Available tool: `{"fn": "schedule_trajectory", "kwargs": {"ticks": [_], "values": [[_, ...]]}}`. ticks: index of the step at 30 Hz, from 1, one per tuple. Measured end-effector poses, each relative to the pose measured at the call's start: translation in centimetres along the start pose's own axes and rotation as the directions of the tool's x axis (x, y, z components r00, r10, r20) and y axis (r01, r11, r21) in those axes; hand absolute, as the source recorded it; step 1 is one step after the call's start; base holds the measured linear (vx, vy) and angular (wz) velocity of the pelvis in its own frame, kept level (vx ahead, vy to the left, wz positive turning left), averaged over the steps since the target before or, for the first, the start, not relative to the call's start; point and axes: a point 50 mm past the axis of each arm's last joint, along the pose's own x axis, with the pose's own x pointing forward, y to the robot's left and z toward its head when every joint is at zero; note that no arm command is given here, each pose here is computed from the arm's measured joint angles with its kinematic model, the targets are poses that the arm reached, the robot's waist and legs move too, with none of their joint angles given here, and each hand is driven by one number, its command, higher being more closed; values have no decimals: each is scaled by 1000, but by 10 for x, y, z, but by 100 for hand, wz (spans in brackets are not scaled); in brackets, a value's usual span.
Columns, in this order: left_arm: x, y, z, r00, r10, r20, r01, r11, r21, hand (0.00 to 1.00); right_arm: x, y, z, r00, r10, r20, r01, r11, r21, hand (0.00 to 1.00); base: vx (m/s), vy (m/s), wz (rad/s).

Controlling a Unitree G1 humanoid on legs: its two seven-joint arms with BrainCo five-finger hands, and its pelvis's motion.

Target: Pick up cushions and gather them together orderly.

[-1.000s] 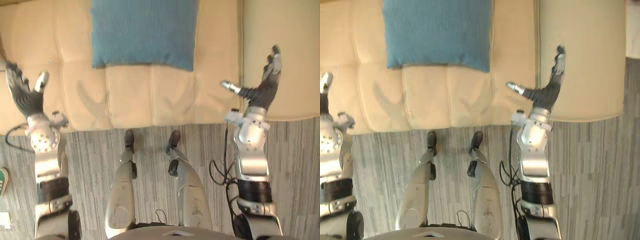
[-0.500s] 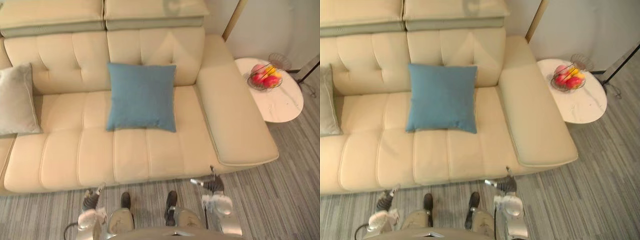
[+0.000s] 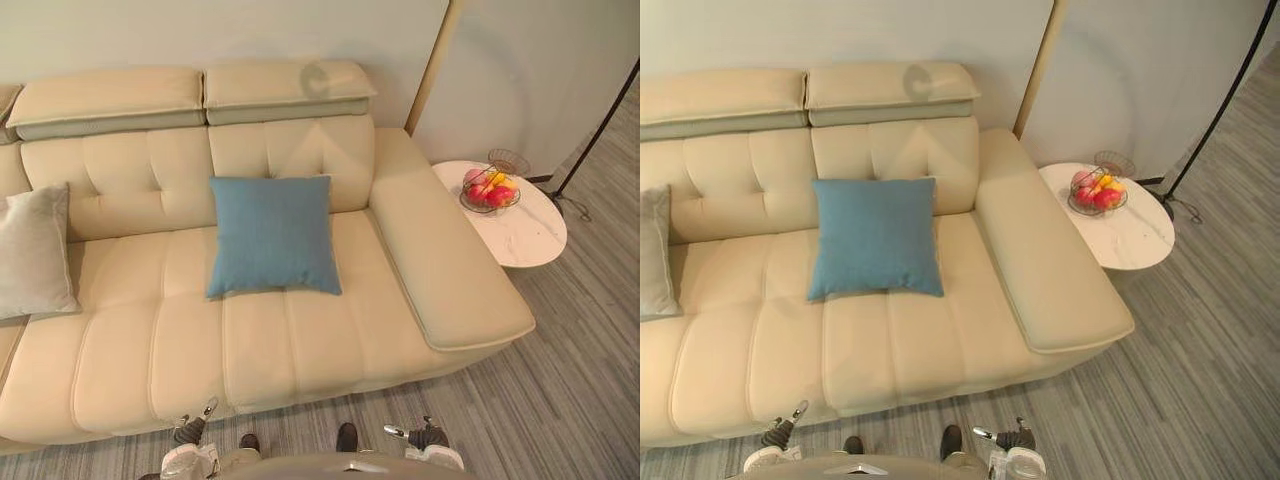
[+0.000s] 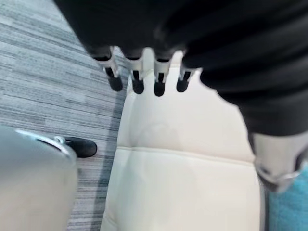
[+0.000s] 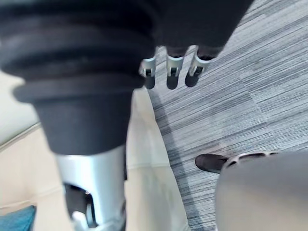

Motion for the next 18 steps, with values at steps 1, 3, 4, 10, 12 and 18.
{"fn": "schedule_trajectory", "kwargs": {"ticks": [1,3,4,10,12,18], "values": [[1,3,0,1000,6,0,-6,1000,4,0,2,2,6,1000,7,13,-6,1000,-1,0,-38,28,-76],[2,6,4,1000,12,9,-13,1000,19,0,5,9,23,998,24,50,-24,1000,-8,0,-97,41,-88],[5,7,13,1000,14,27,-15,1000,18,0,6,14,32,997,40,73,-39,999,-21,0,-138,52,-67],[6,6,26,998,16,64,-16,1000,6,0,5,23,27,996,68,53,-65,996,-64,0,-105,-29,11],[5,6,23,998,20,60,-20,1000,6,0,4,30,32,994,89,69,-84,993,-82,0,-181,-243,28],[2,-16,22,997,-47,67,44,998,48,0,6,16,30,997,36,69,-30,995,-90,0,-327,-207,29]]}}
